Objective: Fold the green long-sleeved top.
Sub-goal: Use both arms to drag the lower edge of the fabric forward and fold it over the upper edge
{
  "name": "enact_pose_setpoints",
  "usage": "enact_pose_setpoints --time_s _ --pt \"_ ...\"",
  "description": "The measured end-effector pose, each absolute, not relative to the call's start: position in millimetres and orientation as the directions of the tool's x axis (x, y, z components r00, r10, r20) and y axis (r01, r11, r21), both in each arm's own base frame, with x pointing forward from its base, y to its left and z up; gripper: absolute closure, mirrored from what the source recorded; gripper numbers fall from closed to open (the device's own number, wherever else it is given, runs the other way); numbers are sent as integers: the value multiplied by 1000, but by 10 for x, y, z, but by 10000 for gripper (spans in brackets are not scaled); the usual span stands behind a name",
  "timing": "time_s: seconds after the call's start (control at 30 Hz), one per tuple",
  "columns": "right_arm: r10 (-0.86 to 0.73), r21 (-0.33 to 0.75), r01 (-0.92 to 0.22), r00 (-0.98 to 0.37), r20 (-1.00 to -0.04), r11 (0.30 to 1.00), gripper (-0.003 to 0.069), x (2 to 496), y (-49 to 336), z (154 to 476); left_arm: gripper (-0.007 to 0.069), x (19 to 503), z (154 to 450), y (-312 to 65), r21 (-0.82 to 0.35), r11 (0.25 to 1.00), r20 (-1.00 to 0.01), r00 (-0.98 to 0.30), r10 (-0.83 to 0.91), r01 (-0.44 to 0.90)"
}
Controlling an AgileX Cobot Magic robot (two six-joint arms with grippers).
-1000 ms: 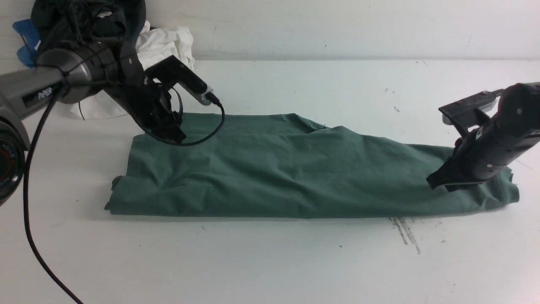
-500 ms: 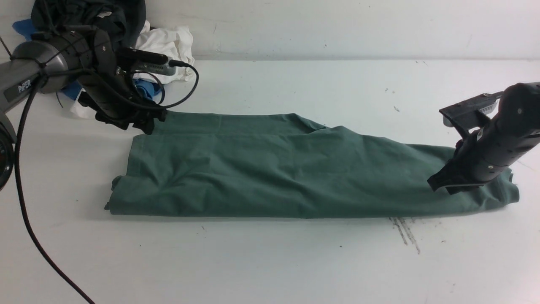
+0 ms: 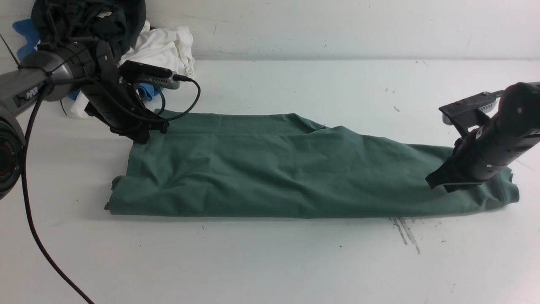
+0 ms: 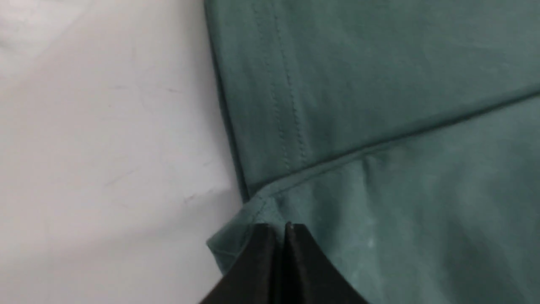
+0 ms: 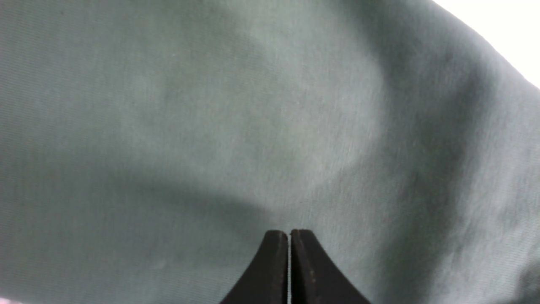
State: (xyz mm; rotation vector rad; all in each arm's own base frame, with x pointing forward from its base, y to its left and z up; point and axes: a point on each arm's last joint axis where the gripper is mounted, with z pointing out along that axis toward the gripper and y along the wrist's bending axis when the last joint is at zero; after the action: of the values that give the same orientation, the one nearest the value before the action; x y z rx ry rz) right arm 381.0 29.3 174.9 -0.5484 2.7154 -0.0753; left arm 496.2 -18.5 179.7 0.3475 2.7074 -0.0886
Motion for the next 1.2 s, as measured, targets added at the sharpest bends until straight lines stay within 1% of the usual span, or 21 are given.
enact_pose_setpoints --time_s 0.07,0.17,0.23,0.33,0.4,0.43,0.47,0.53,0.57,0.6,0.63,0.67,0.73,0.77,0.83,0.93,1.03,1.07,1.13,1.17,1.2 --pt "-384 -123 -365 -857 -344 923 649 3810 293 1749 631 4949 1944 -207 -6 964 -417 -877 241 267" --pt "-388 -127 -367 -852 -351 922 649 3818 293 1752 633 4924 2457 -240 41 955 -525 -807 271 294" --pt "-388 -130 -366 -848 -362 921 649 3828 294 1756 633 4925 2692 -239 66 956 -602 -753 267 287" --pt "-389 -138 -365 -838 -383 921 649 3848 297 1765 633 5000 2819 -232 99 961 -695 -673 252 259" --pt "-389 -141 -364 -833 -393 921 649 3857 297 1769 633 5043 2776 -229 101 963 -714 -656 245 250" --pt "-384 -141 -359 -827 -410 923 649 3872 301 1776 633 5133 2600 -228 92 968 -720 -656 226 233" --pt "-383 -141 -357 -827 -411 923 649 3873 302 1777 633 5147 2573 -227 91 969 -722 -655 223 230" --pt "-382 -141 -356 -823 -422 924 649 3882 305 1781 633 5239 2333 -226 78 973 -709 -673 208 218" --pt "-386 -141 -361 -818 -427 922 649 3886 310 1784 631 5323 1927 -225 63 975 -680 -706 197 212" --pt "-388 -140 -364 -816 -429 921 649 3887 312 1784 630 5332 1929 -225 63 976 -680 -707 195 208" --pt "-408 -144 -385 -807 -428 912 649 3887 318 1784 612 5361 1558 -225 50 977 -633 -750 193 209" --pt "-411 -145 -388 -805 -427 910 649 3886 319 1784 606 5363 1505 -225 48 977 -625 -757 193 209" --pt "-442 -144 -424 -786 -432 894 648 3894 372 1803 553 5386 1486 -224 49 978 -639 -747 186 202" --pt "-446 -144 -429 -783 -433 892 648 3896 385 1808 548 5386 1491 -223 49 978 -639 -746 186 202" --pt "-454 -119 -453 -764 -458 883 639 3960 520 1946 496 5383 1489 -224 48 978 -637 -748 186 202" --pt "-498 -121 -516 -697 -516 848 587 4162 797 2205 465 5374 1550 -224 48 978 -640 -746 186 203" --pt "-493 -123 -532 -641 -588 838 511 4407 1023 2377 484 5356 1645 -226 54 976 -643 -740 196 212" --pt "-482 -115 -533 -625 -614 838 462 4553 1109 2381 516 5352 1685 -226 56 976 -648 -736 196 211" --pt "-476 -102 -536 -628 -616 838 425 4658 1164 2306 545 5350 1706 -226 56 976 -650 -734 196 211" --pt "-458 -79 -534 -630 -627 842 364 4792 1215 2243 596 5347 1721 -226 58 975 -651 -733 199 213" --pt "-454 -71 -534 -634 -626 843 358 4823 1226 2210 600 5346 1720 -226 57 975 -650 -734 199 213"
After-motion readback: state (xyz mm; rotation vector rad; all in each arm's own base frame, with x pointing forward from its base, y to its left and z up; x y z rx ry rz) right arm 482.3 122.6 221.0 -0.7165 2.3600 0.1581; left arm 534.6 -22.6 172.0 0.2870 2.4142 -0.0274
